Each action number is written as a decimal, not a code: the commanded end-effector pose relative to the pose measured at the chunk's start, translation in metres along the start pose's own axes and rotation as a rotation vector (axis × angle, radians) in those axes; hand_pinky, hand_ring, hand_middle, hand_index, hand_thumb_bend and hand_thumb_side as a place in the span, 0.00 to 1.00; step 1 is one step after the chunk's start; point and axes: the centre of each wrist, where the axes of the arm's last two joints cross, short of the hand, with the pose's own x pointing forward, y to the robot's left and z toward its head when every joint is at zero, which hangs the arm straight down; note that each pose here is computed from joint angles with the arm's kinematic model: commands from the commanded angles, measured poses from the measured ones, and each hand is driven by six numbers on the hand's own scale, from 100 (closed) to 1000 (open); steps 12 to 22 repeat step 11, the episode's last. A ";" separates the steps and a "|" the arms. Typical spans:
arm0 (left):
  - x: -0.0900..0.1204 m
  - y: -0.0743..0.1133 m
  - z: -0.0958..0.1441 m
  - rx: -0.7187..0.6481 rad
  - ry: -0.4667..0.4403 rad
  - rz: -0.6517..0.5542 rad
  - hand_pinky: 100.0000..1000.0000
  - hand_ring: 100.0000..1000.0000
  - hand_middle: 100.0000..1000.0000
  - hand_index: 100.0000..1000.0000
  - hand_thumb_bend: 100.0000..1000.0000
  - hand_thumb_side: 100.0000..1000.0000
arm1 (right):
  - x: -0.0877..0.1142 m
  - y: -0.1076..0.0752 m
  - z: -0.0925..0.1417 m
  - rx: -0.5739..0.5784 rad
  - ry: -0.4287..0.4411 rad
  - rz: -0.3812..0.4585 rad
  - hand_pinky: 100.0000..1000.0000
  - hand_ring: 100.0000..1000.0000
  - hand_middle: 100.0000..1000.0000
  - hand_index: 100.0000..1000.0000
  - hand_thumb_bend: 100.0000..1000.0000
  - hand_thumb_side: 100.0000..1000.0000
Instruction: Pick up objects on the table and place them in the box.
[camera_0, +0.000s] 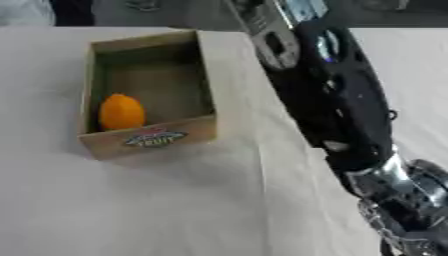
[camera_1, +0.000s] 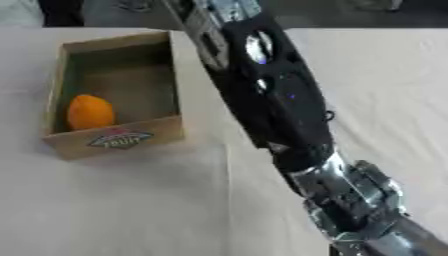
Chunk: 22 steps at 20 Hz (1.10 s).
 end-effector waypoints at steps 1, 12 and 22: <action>0.006 0.007 -0.007 0.010 -0.040 -0.025 0.73 0.66 0.68 0.85 0.00 0.90 | -0.019 -0.028 0.010 -0.117 0.002 0.009 0.80 0.88 0.71 0.82 0.00 0.96; 0.004 0.011 -0.006 0.025 -0.044 -0.051 0.73 0.66 0.68 0.85 0.00 0.90 | -0.071 -0.049 0.065 -0.266 0.094 0.022 0.78 0.88 0.75 0.84 0.00 0.96; 0.004 0.011 -0.006 0.025 -0.044 -0.051 0.73 0.66 0.68 0.85 0.00 0.90 | -0.071 -0.049 0.065 -0.266 0.094 0.022 0.78 0.88 0.75 0.84 0.00 0.96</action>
